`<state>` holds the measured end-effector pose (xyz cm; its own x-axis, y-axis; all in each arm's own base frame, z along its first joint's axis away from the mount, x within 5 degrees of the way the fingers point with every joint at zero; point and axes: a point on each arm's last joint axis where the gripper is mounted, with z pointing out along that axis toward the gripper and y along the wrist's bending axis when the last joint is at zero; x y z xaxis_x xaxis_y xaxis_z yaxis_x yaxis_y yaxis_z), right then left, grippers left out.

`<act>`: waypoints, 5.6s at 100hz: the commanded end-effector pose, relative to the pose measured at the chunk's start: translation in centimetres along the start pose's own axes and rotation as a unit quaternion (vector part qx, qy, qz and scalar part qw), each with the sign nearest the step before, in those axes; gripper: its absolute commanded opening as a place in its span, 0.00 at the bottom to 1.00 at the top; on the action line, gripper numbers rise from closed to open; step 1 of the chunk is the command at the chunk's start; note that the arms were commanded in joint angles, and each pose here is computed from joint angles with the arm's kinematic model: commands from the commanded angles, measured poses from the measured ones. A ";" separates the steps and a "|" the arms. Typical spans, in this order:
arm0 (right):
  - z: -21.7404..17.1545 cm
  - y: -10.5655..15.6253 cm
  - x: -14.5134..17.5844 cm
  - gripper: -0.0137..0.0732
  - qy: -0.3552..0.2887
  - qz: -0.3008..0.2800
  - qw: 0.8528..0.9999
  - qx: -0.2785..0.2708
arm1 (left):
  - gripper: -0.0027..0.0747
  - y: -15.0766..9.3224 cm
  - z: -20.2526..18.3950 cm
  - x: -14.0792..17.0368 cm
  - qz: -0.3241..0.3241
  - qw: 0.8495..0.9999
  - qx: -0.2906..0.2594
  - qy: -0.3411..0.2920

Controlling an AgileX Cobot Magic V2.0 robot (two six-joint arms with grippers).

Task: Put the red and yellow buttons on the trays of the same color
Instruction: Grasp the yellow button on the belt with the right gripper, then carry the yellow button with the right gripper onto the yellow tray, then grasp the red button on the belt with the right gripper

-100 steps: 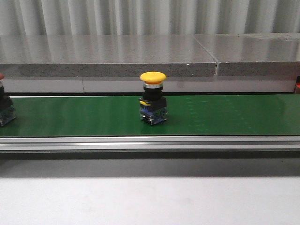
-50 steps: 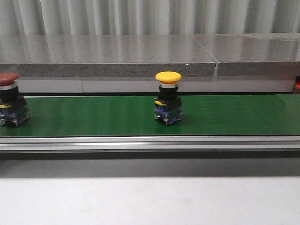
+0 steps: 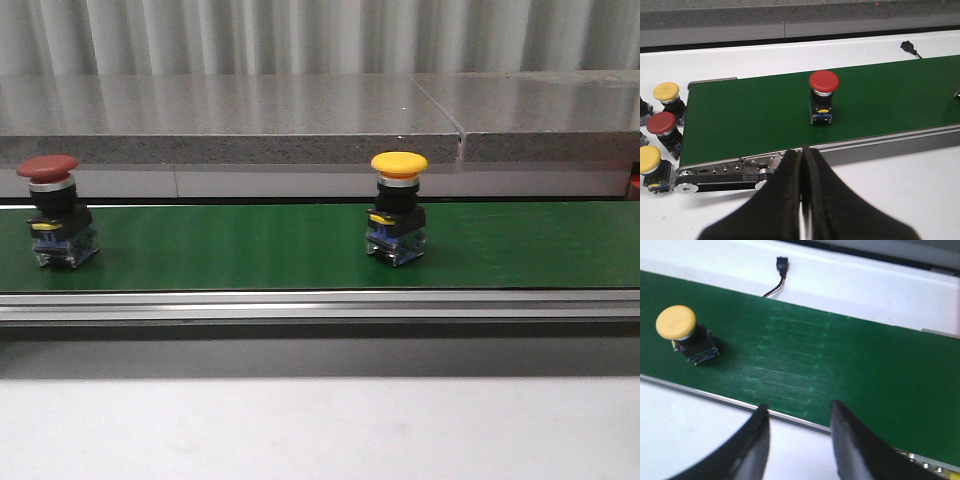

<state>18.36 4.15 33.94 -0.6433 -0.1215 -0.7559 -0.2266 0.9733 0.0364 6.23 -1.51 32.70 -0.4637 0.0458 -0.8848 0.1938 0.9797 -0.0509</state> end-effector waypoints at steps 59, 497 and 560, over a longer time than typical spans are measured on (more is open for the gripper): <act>8.7 4.8 -5.9 0.84 0.135 -0.034 0.985 -0.101 | 0.01 -0.2 -0.4 -1.3 -0.003 0.999 0.008 -0.044; 1.3 -8.7 -3.2 0.67 0.073 0.205 0.970 0.109 | 0.01 -0.2 -0.4 -1.3 -0.003 0.999 0.008 -0.046; 5.9 0.0 -4.4 0.86 0.177 0.055 0.979 -0.082 | 0.01 -0.2 -0.4 -1.3 -0.003 0.999 0.008 -0.046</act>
<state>24.98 4.53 32.18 -0.9016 -0.0491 -0.4299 -0.1469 0.9693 0.1974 6.23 -1.51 32.70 -0.4637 0.0458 -0.8848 0.1938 0.9797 -0.0509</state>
